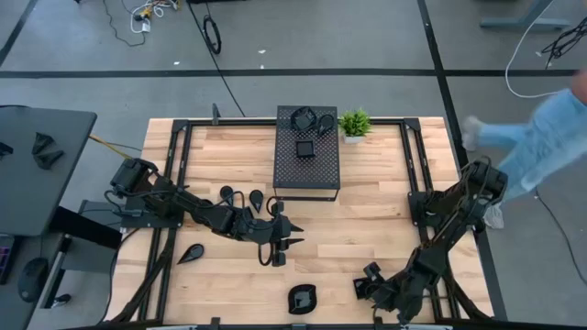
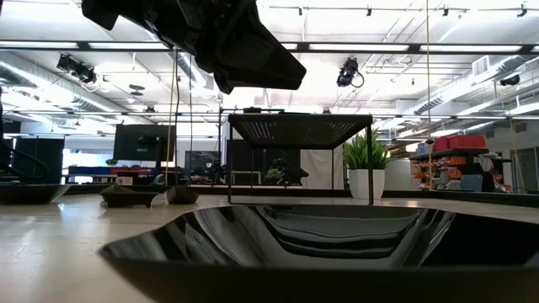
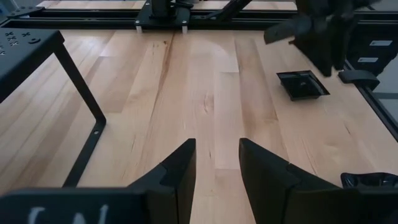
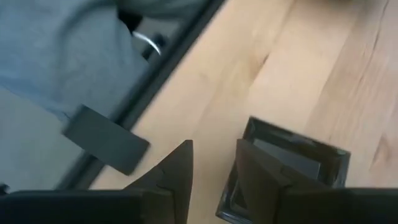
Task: Pick & Place Mini shaped plates
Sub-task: Stack the black square plate on top of the black square plate on the shelf
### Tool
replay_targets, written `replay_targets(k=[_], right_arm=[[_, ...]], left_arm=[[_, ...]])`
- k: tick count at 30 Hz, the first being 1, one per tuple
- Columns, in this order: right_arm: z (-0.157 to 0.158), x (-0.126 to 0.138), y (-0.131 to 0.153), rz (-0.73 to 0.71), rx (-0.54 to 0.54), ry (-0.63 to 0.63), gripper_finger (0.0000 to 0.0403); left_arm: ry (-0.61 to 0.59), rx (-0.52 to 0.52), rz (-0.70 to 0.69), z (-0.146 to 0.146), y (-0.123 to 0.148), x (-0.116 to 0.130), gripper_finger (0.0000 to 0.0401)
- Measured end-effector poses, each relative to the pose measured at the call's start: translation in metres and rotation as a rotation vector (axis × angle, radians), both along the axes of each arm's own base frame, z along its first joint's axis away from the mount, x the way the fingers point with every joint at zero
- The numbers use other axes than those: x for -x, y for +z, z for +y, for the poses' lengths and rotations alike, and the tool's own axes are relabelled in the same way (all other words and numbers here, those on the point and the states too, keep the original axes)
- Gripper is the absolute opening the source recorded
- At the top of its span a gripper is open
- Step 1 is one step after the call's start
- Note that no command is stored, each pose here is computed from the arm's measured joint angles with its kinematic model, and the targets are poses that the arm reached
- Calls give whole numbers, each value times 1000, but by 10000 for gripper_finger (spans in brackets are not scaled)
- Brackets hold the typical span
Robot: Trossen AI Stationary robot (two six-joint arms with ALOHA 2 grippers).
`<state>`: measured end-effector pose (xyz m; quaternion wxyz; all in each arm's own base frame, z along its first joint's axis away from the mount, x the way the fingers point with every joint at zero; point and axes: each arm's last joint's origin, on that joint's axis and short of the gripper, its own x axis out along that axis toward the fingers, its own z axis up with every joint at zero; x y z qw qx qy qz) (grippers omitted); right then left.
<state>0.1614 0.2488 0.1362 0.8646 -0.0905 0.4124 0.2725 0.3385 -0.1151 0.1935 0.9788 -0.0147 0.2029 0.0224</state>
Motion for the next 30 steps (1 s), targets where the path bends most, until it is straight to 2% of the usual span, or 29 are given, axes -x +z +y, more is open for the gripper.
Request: replay_targets(k=[7, 14, 22, 30], right_arm=[[6, -4, -17, 11, 98, -15, 112], [0, -2, -21, 3, 191, -47, 88], [0, -2, -20, -11, 223, -42, 55], [2, -6, -15, -31, 245, -9, 48]], left_arm=[[0, 0, 0, 0, 0, 0, 126], [3, -1, 0, 0, 0, 0, 126], [3, 0, -1, 0, 0, 0, 126], [3, 0, -1, 0, 0, 0, 126]])
